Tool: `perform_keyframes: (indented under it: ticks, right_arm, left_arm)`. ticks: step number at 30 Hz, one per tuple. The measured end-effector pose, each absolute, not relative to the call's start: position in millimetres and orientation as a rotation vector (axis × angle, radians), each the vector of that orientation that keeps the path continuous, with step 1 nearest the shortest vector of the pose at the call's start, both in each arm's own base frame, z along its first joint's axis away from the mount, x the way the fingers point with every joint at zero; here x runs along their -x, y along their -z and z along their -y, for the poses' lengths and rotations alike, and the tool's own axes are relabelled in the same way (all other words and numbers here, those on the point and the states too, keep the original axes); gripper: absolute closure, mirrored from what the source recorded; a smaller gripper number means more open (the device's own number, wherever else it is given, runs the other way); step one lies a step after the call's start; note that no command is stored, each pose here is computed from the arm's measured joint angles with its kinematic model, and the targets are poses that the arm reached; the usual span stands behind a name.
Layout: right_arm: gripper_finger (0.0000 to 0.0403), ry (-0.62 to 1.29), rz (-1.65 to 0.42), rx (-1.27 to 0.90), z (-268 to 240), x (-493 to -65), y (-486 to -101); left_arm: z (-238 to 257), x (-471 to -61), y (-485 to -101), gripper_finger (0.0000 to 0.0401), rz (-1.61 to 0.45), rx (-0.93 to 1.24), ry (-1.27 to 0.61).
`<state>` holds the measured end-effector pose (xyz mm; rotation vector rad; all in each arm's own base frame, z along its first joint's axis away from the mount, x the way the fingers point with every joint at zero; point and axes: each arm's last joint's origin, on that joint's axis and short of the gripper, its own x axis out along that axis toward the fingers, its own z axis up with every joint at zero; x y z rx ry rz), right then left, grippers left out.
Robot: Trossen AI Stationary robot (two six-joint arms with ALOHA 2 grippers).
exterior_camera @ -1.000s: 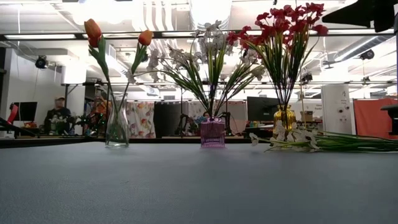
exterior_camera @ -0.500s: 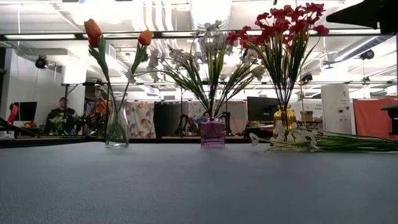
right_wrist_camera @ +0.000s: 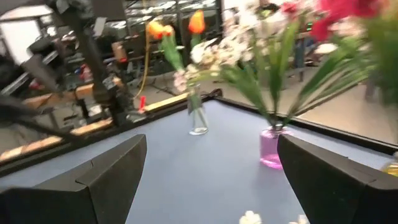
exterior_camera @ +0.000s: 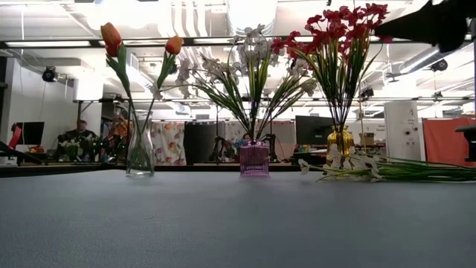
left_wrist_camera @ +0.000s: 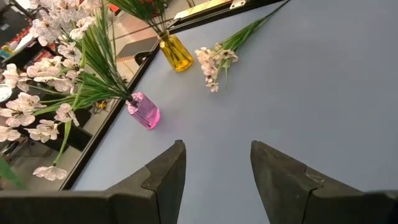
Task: Sort flowers into vase by color
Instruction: Put the white flowers into the pink vase
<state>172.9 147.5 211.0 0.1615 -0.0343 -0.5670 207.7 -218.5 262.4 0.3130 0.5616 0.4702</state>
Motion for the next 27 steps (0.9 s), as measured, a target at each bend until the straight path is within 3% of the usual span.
perform_keyframes:
  ticks: [11,19,27]
  right_arm:
    - [0.0049,0.483,-0.124,-0.186,-136.3,-212.3,-198.6]
    - [0.0049,0.549,-0.681,-0.302,-108.6,-226.2,-199.4]
    - [0.0049,0.688,-1.058,-0.272,-103.5,-206.7,-217.4]
  left_arm:
    - [215.6,-210.7,-262.4,0.0237,-0.571,-0.336,-0.476]
    - [218.2,-210.4,-259.5,0.0237,-0.659,-0.223,-0.432]
    - [220.1,-209.3,-257.8,0.0237,-0.699,-0.143,-0.418]
